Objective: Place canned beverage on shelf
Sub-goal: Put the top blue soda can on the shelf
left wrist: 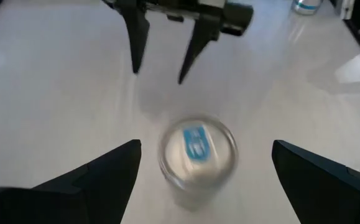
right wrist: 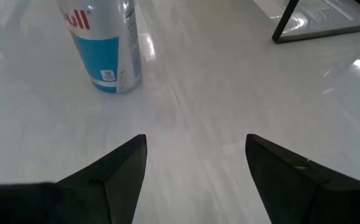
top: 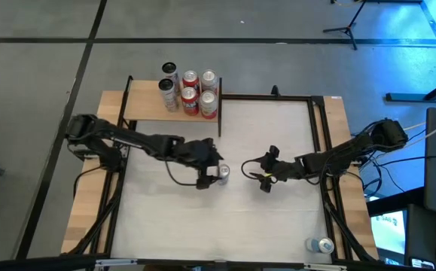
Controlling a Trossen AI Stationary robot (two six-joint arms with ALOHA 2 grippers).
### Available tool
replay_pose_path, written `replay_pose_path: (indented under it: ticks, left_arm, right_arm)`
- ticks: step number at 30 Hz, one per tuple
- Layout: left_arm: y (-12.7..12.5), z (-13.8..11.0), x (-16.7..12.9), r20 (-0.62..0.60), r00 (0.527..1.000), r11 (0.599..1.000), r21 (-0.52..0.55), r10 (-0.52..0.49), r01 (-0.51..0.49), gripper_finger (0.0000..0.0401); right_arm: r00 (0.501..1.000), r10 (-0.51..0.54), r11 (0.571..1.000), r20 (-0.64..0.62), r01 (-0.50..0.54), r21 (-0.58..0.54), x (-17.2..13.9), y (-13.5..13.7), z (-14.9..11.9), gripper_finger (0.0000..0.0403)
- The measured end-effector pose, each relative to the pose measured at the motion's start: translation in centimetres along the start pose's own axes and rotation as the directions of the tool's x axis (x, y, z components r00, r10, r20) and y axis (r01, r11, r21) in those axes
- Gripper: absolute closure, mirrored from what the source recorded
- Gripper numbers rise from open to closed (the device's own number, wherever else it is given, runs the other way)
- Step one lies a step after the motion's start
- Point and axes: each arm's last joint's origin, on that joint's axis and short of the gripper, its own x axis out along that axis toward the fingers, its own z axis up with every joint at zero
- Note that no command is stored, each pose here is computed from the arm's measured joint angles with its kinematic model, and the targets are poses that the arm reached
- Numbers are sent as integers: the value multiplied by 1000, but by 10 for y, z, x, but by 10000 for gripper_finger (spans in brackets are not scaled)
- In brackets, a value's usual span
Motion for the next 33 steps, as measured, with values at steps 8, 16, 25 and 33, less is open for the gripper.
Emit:
replay_pose_path:
  ticks: [8,16,25,33]
  left_arm:
    - [7,13,24,-61,998,999,26,-26,28,49]
    - [7,-3,44,-151,988,999,44,31,-25,49]
    - [6,-1,43,-137,991,999,52,7,0,114]
    - [-2,5,35,-150,989,994,109,-6,23,191]
  right_arm:
    - [1000,2,1000,4,-2,2,0,0,0,136]
    - [1000,10,1000,23,-10,11,0,1,2,136]
    - [1000,11,1000,26,-11,13,0,1,3,136]
    - [1000,10,1000,25,-11,12,0,1,2,136]
